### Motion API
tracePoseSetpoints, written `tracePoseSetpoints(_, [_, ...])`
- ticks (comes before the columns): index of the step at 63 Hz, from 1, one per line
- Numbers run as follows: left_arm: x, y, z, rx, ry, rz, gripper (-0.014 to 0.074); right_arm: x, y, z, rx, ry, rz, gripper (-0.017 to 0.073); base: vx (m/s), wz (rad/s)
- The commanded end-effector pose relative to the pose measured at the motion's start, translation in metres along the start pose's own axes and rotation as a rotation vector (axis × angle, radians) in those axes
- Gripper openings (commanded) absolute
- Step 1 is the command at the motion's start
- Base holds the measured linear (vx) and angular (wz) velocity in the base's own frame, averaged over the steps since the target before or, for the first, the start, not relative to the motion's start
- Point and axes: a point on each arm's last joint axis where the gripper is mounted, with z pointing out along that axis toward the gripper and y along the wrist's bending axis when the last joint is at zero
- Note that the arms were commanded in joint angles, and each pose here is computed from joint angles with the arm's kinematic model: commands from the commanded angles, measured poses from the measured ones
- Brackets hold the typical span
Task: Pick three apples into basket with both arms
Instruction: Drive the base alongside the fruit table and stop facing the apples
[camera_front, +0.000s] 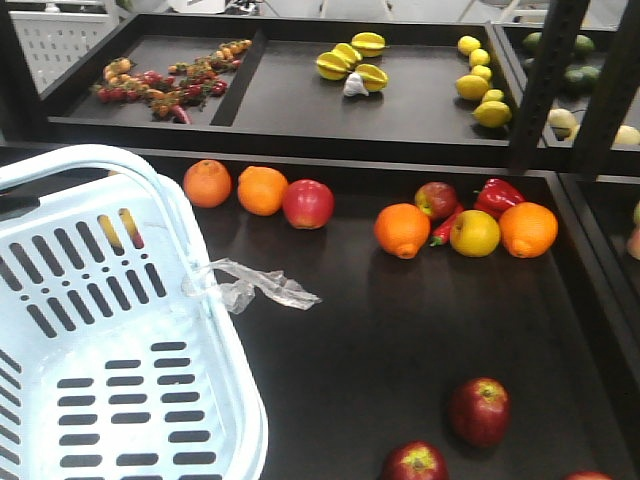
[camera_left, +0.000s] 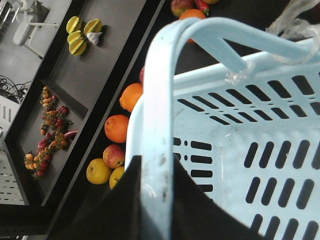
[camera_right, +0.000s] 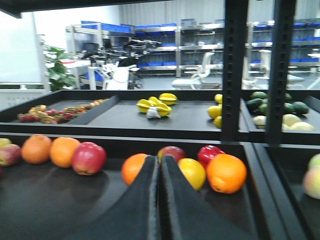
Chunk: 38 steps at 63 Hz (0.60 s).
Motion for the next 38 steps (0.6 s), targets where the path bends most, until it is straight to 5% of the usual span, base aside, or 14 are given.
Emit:
tracePoseSetpoints(1, [-0.0092,0.0100,-0.0113,-0.071,-0.102,-0.018,-0.0006,-0.0022,0.0000,-0.0002,-0.001,-0.063,-0.010,-0.0009,0.06,-0.25])
tracePoseSetpoints(38, [-0.0092,0.0098,-0.0113,-0.069,-0.103,-0.019,-0.0006,-0.0021,0.0000,-0.0002,-0.001,-0.062,-0.010,-0.0009,0.04,-0.15])
